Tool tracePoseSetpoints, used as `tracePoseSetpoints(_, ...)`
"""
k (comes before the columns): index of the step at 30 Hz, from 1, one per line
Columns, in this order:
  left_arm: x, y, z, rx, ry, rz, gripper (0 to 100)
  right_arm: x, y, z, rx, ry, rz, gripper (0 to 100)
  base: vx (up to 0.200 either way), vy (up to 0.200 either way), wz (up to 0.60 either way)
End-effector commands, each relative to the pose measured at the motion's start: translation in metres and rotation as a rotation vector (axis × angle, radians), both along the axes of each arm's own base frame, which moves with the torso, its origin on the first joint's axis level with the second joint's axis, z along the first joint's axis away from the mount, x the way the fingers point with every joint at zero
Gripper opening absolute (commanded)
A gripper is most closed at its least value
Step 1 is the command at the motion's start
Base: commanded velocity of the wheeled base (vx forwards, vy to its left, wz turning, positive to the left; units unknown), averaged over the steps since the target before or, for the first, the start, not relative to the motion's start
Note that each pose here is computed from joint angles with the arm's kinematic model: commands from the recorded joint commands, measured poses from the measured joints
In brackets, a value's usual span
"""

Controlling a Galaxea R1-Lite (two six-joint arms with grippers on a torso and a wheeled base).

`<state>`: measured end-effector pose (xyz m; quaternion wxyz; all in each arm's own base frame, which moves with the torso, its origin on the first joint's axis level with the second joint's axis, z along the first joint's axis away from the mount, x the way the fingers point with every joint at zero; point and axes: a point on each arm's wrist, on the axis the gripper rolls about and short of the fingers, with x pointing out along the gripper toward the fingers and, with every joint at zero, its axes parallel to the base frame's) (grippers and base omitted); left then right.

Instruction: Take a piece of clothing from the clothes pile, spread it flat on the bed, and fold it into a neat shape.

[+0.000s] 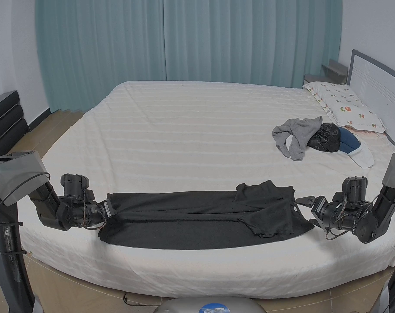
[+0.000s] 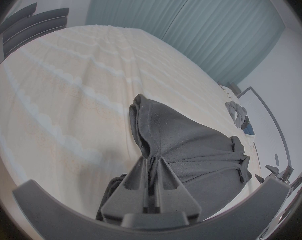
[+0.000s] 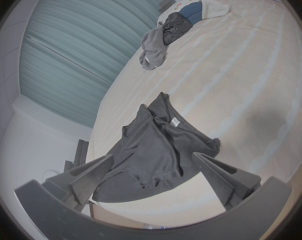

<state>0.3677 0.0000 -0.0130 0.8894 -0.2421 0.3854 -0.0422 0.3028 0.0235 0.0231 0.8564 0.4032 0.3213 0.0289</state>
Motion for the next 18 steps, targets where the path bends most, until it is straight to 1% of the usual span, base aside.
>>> tracePoseSetpoints(1,0.004,0.000,0.002,-0.017,-0.039,0.014,0,0.000,0.001,0.002,0.003,-0.008,0.000,100,0.000,0.000,0.00)
tracePoseSetpoints(3,0.007,-0.006,0.005,-0.040,-0.066,0.022,0,-0.001,0.000,0.005,0.005,-0.015,0.000,100,0.000,0.000,0.00)
tracePoseSetpoints(5,0.011,-0.010,0.009,-0.102,-0.078,0.062,0,-0.002,0.000,0.008,0.015,-0.019,-0.007,100,0.000,0.000,0.00)
tracePoseSetpoints(6,0.013,-0.011,0.010,-0.118,-0.077,0.071,0,-0.003,0.000,0.009,0.021,-0.018,-0.008,100,0.000,0.000,0.00)
tracePoseSetpoints(8,0.015,-0.014,0.012,-0.129,-0.080,0.073,0,-0.003,0.000,0.010,0.026,-0.021,-0.012,100,0.000,-0.200,0.00)
tracePoseSetpoints(17,0.013,-0.017,0.016,-0.129,-0.082,0.073,0,-0.003,0.000,0.008,0.025,-0.012,-0.012,100,0.000,-0.200,0.00)
tracePoseSetpoints(18,0.012,-0.020,0.022,-0.124,-0.096,0.070,0,-0.003,0.001,0.007,0.025,-0.009,-0.010,100,0.000,-0.200,0.00)
